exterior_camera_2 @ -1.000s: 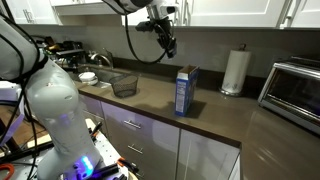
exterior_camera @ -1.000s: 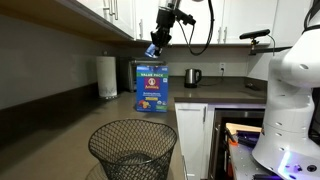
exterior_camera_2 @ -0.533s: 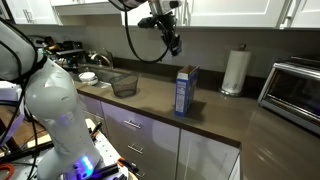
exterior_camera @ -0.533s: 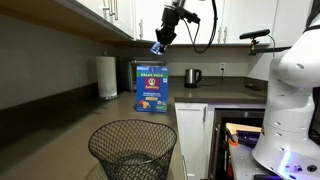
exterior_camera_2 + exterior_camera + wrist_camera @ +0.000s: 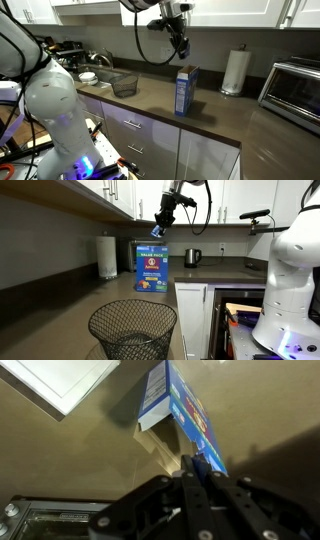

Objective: Get the blue item on the table and place it in the blue box

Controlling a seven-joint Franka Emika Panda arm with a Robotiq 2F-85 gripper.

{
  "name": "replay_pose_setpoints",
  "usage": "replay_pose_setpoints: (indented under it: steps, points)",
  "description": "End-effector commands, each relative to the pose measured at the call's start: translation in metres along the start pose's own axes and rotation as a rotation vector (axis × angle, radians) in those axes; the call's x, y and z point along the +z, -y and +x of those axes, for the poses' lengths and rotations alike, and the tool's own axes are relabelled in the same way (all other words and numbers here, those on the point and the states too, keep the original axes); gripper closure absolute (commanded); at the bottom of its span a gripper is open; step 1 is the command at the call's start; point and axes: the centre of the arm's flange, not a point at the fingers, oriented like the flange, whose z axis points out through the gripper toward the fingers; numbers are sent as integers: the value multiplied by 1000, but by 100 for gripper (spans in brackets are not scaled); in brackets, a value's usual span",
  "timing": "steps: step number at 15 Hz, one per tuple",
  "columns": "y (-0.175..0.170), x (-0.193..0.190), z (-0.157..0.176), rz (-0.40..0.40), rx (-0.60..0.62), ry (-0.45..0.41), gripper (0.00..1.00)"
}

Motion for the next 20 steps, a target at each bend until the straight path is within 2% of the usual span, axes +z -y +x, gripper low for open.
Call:
replay_pose_setpoints:
  steps: [1, 4, 5, 9, 16, 17, 20]
  points:
    - [-4, 12, 34, -14, -5, 16, 95]
    - [-6, 24, 51, -8, -5, 34, 95]
    - [-4, 28, 56, -9, -9, 42, 72]
    - [4, 37, 66, 2, -50, 77, 49]
    - [37, 25, 49, 51, -191, 163, 4]
    - [42, 24, 45, 55, -209, 180, 0]
    - [53, 21, 33, 57, -260, 236, 0]
